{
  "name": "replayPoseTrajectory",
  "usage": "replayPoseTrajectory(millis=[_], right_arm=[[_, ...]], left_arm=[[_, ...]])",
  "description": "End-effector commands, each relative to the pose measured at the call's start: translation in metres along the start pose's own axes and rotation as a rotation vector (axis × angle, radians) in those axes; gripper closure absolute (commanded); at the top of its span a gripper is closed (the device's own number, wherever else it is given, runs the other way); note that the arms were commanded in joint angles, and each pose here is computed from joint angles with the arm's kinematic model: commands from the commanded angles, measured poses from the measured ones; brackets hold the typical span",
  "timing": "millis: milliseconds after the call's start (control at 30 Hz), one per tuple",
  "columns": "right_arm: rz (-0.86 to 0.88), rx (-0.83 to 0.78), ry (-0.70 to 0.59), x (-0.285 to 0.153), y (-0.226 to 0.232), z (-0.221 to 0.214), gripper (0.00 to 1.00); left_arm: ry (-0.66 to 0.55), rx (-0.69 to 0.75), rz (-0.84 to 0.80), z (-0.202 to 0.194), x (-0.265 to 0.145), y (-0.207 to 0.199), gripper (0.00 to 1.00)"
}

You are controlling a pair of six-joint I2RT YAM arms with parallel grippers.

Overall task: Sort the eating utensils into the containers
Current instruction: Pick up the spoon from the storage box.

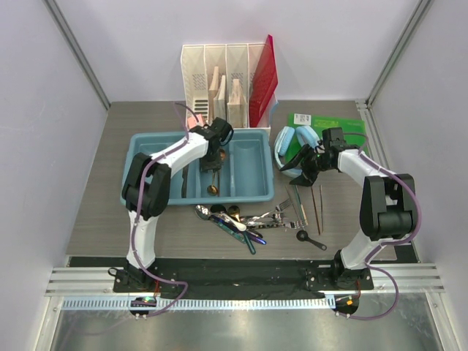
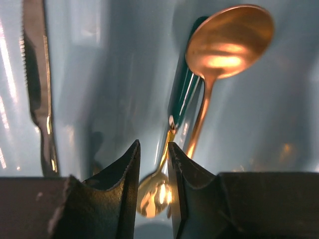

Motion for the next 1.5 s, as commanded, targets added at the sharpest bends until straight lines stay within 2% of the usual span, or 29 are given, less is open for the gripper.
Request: replayPoseTrajectory(millis=[0,333,567,1000,1100,1133,1200,1333,1467], right_arm=[[0.02,-0.018,-0.002,-0.009,0.002,-0.002,0.36],[0.007,-0.012,0.001,-0.007,-0.004,-0.002,0.36],[0.004,-0.007,-0.002,-0.006,-0.004,0.0,0.36],[0.01,-0.003,-0.007,-0.006,0.001,0.004,0.36],[0.009,-0.002,-0.009,-0.005,0.001,0.004,0.36],[0.01,-0.004,-0.009,-0.005,0.001,0.004,0.36],[0.009,-0.002,-0.009,-0.006,0.001,0.004,0.36],[0.009,-0.002,-0.009,-0.006,0.0,0.003,0.36],[0.008,-0.003,-0.01,-0.006,0.0,0.002,0.36]], left_arm=[[-0.026,0.018,-0.013,0.015,0.004,-0.004,0.71],[0.007,0.047,-0.003,0.01,0.02,-0.006,0.71],[0.085,0.074,0.025,-0.007,0.039,-0.005,0.71],[0.171,0.101,0.014,-0.028,0.049,-0.004,0.65],[0.191,0.1,0.01,-0.035,0.052,-0.003,0.75],[0.195,0.098,0.007,-0.036,0.052,-0.004,0.86],[0.208,0.095,-0.005,-0.04,0.052,-0.004,0.99],[0.194,0.088,-0.027,-0.04,0.046,-0.005,1.0],[0.132,0.082,-0.053,-0.028,0.021,-0.001,1.0]])
Point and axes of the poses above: each gripper's point midway between its finger pads, its own x axis out along the fingers, its own y axis along the line the jaws close on, z = x × y, the point moved 5 cm from there along -x, back along the fingers, and after that the axes turned 9 degrees about x, right-handed, at the moved point
